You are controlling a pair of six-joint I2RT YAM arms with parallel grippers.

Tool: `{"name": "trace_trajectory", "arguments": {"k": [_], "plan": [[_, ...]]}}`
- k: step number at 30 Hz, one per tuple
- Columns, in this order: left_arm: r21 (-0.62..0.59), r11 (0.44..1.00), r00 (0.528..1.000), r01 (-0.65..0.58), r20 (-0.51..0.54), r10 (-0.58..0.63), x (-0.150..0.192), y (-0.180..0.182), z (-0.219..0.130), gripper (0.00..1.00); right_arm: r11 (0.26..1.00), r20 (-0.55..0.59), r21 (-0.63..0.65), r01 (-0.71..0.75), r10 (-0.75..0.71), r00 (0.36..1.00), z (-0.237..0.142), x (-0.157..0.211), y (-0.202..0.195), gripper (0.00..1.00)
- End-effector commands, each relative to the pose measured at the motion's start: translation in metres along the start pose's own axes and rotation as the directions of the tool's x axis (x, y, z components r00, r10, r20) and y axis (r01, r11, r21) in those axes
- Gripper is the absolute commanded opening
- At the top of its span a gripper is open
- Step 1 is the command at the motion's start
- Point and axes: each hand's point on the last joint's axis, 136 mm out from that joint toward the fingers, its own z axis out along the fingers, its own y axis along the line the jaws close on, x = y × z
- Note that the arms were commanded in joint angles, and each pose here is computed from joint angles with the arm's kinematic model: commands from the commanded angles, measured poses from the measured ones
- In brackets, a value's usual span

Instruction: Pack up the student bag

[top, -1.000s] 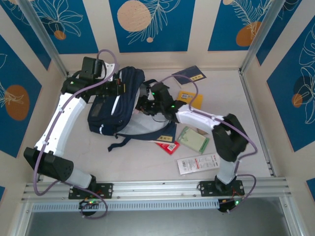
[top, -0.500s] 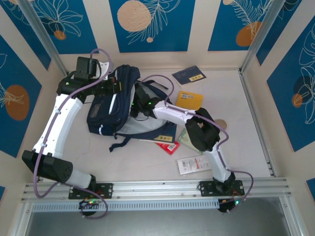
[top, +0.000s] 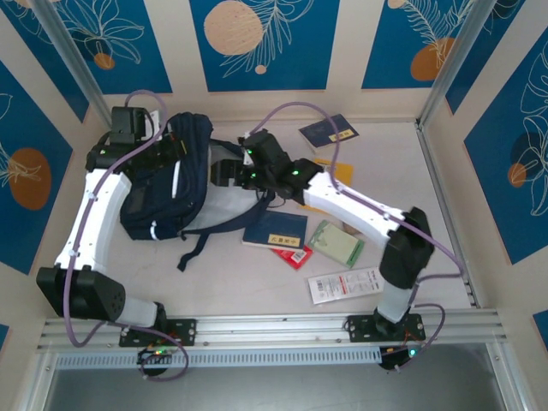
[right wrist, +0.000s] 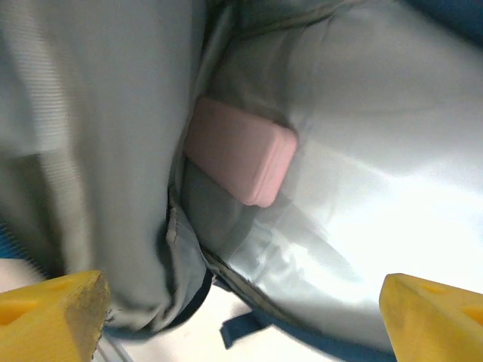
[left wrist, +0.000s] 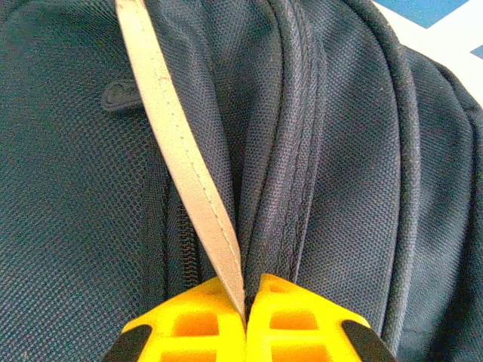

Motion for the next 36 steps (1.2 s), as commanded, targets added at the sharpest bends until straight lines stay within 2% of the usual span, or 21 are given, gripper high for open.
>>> {"name": "trace_trajectory", "arguments": {"k": [1,4,7,10,13,18,22,25,29,32,36], "plan": [[0.064,0.998,0.997,-0.005,0.075,0.001,-0.018,-0.012,-0.004,0.00,0.980,-0.015,0.172,0.101,-0.100,0.995,-0.024,0.014,-0.041,0.92],[0.073,0.997,1.000,0.005,0.029,-0.007,-0.003,-0.010,0.012,0.00,0.968,-0.008,0.235,0.092,-0.093,0.996,-0.050,0.025,-0.070,0.89],[0.079,0.997,1.000,-0.004,-0.029,0.007,0.016,-0.014,0.030,0.00,0.952,0.000,0.307,0.010,-0.011,1.000,-0.077,0.043,-0.108,0.86],[0.106,0.994,0.996,-0.012,-0.089,0.021,0.040,-0.024,0.051,0.09,0.921,-0.056,0.378,-0.096,0.126,0.990,-0.099,0.078,-0.147,0.79],[0.085,0.996,0.988,-0.018,-0.149,0.030,0.062,-0.021,0.071,0.14,0.892,-0.099,0.425,-0.156,0.216,0.971,-0.119,0.119,-0.179,0.79],[0.052,0.999,0.982,0.000,-0.188,0.010,0.076,-0.010,0.087,0.28,0.783,-0.129,0.573,-0.240,0.376,0.918,-0.146,0.182,-0.225,0.77],[0.116,0.993,0.977,0.018,-0.214,0.007,0.085,-0.025,0.087,0.55,0.736,-0.178,0.613,-0.289,0.484,0.857,-0.150,0.219,-0.235,0.76],[0.131,0.991,0.974,-0.027,-0.218,0.055,0.092,-0.038,0.076,0.65,0.683,-0.179,0.666,-0.301,0.538,0.824,-0.159,0.238,-0.246,0.76],[0.128,0.981,0.968,-0.144,-0.190,0.167,0.101,-0.058,0.052,0.69,0.628,-0.171,0.694,-0.353,0.620,0.766,-0.164,0.261,-0.256,0.77],[0.165,0.967,0.951,-0.195,-0.211,0.227,0.125,-0.072,0.039,0.70,0.651,-0.216,0.655,-0.384,0.648,0.731,-0.151,0.276,-0.252,0.77],[0.296,0.941,0.927,-0.166,-0.279,0.252,0.175,-0.093,0.028,0.71,0.688,-0.280,0.596,-0.415,0.662,0.696,-0.130,0.287,-0.246,0.77]]}}
